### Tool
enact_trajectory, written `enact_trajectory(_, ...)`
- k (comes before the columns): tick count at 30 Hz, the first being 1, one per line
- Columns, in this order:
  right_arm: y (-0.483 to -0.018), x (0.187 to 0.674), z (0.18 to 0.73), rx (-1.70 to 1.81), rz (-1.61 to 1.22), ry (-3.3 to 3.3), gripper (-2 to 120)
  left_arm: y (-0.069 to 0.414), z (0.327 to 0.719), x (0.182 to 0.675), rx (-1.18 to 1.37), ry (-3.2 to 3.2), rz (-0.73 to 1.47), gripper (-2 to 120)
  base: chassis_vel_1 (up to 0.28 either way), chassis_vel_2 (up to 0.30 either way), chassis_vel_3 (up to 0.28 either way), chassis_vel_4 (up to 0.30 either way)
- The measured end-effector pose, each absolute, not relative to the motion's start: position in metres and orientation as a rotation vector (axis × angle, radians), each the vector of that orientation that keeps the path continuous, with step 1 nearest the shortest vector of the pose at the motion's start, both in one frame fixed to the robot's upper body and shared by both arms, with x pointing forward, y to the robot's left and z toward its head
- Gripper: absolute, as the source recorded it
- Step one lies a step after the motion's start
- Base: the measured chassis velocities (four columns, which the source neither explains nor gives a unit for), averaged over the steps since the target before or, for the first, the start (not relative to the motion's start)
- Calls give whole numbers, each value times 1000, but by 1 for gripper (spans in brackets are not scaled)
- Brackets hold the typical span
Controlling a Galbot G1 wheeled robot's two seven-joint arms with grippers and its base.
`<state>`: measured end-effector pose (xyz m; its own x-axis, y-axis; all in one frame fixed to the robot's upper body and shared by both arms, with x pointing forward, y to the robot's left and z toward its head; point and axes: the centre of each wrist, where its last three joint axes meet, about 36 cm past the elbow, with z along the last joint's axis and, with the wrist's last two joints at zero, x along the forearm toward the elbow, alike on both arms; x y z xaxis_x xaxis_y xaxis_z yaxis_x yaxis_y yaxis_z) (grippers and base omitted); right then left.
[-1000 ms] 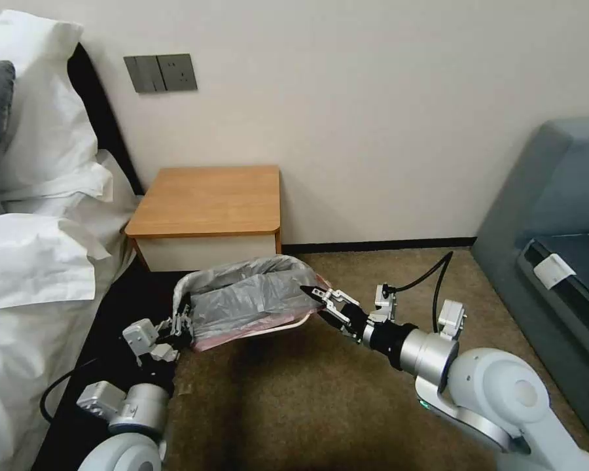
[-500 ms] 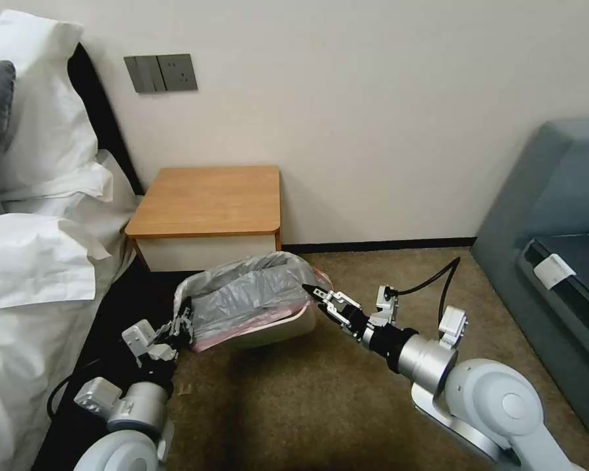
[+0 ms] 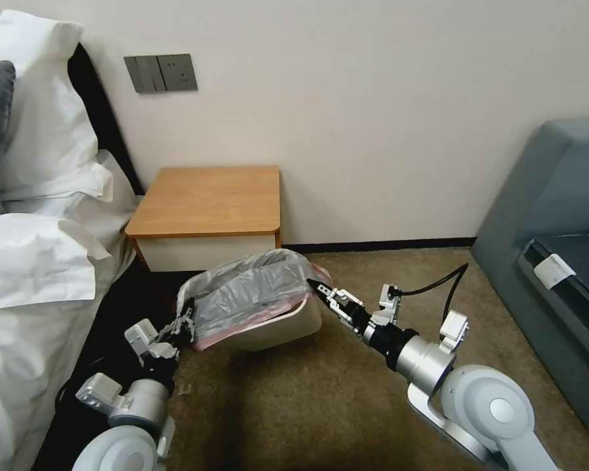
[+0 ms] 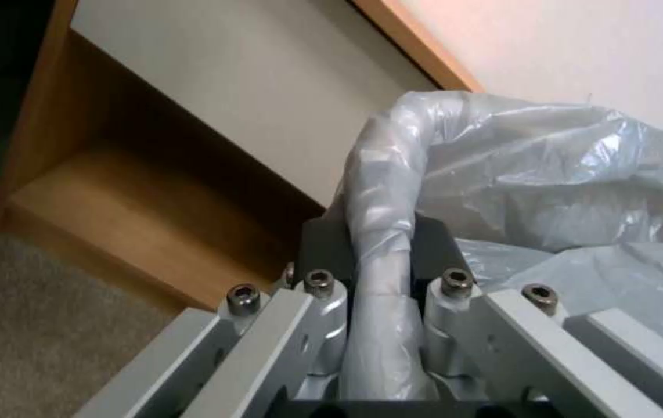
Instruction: Pick up the garbage bag from the table and place it over the trash can.
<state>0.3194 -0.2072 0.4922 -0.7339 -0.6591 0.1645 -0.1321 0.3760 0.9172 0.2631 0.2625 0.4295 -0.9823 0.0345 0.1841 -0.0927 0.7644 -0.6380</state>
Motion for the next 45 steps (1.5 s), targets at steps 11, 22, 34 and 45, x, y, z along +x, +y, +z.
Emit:
enact_trajectory(11, -207, 322, 493, 680, -1353, -2132, 6, 264, 426, 270, 43, -2768, 1009, 9, 0, 0, 0, 0)
enact_trajectory(22, -207, 312, 499, 675, -1334, -2107, 0, 266, 428, 276, 45, -2772, 1006, 9, 0, 0, 0, 0)
enact_trajectory(34, -214, 307, 483, 608, -1307, -1960, 0, 271, 432, 277, 37, -2775, 1014, 9, 0, 0, 0, 0)
enact_trajectory(45, -216, 324, 476, 606, -1166, -1966, 0, 271, 437, 277, 11, -2768, 1023, 9, 0, 0, 0, 0)
